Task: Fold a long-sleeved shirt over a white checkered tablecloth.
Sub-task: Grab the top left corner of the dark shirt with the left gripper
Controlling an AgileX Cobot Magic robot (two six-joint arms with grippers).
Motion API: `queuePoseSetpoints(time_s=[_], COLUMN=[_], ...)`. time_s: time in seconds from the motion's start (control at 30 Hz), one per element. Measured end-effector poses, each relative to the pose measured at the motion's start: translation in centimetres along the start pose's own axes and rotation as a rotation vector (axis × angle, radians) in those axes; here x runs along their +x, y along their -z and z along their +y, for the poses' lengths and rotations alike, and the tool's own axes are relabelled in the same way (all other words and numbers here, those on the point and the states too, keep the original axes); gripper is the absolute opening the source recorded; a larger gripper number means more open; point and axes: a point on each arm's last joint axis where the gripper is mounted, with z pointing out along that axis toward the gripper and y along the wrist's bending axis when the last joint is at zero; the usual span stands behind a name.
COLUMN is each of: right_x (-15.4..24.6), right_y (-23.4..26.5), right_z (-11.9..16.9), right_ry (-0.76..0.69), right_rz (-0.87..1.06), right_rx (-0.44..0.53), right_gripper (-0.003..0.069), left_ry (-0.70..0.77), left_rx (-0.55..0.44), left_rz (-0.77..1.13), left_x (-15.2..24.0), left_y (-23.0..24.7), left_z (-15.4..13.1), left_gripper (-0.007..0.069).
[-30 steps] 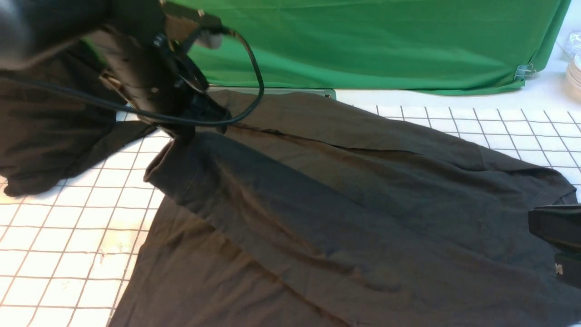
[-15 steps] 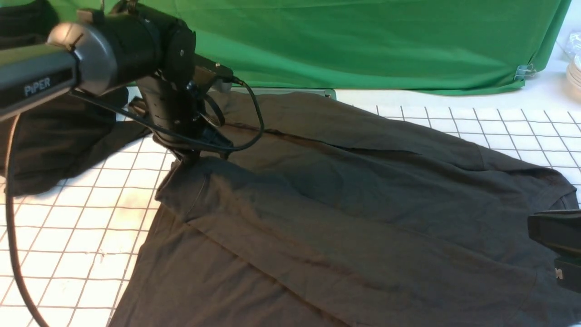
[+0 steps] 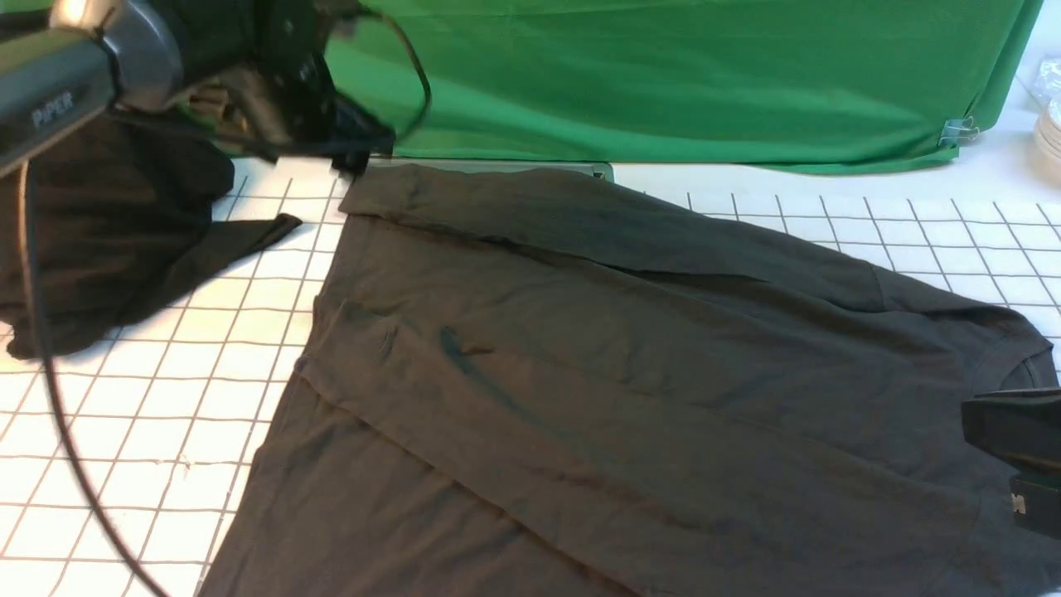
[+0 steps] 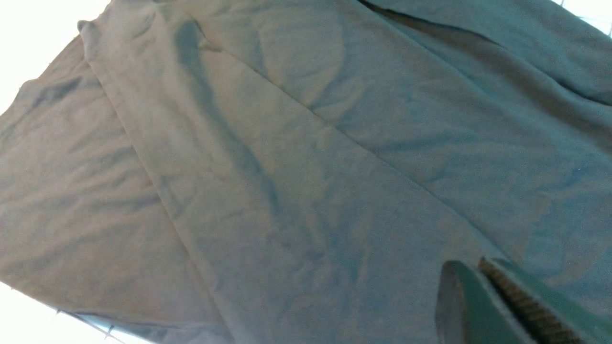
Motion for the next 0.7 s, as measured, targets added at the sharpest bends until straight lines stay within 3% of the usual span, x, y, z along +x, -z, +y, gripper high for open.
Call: queuePoseSetpoints(time_s=[0.13, 0.33, 0.6, 0.7], right_x=[0.1, 0.3, 0.3, 0.3], right_y=[0.0, 0.0, 0.0, 0.0], right_z=[0.0, 0.0, 0.0, 0.0], right_ry=[-0.014, -0.018, -0.027, -0.033], right_rz=[0.015, 0.030, 0.034, 0.037], right_rx=[-0.001, -0.002, -0.002, -0.002], right_gripper=[0.0029, 0.0030, 0.0035, 0.0036], left_ry=[0.070, 0.118, 0.165, 0.175], left_rx=[0.037, 0.049, 0.067, 0.075], left_rz=[-0.066, -0.053, -0.012, -0.015], left_x=[-1.1, 0.2, 1.7, 1.7], left_y=[-3.9, -10.6, -13.5, -13.5], left_z=[0.6, 0.5, 0.4, 0.3], left_gripper=[0.0543, 0.0543, 0.0529, 0.0392])
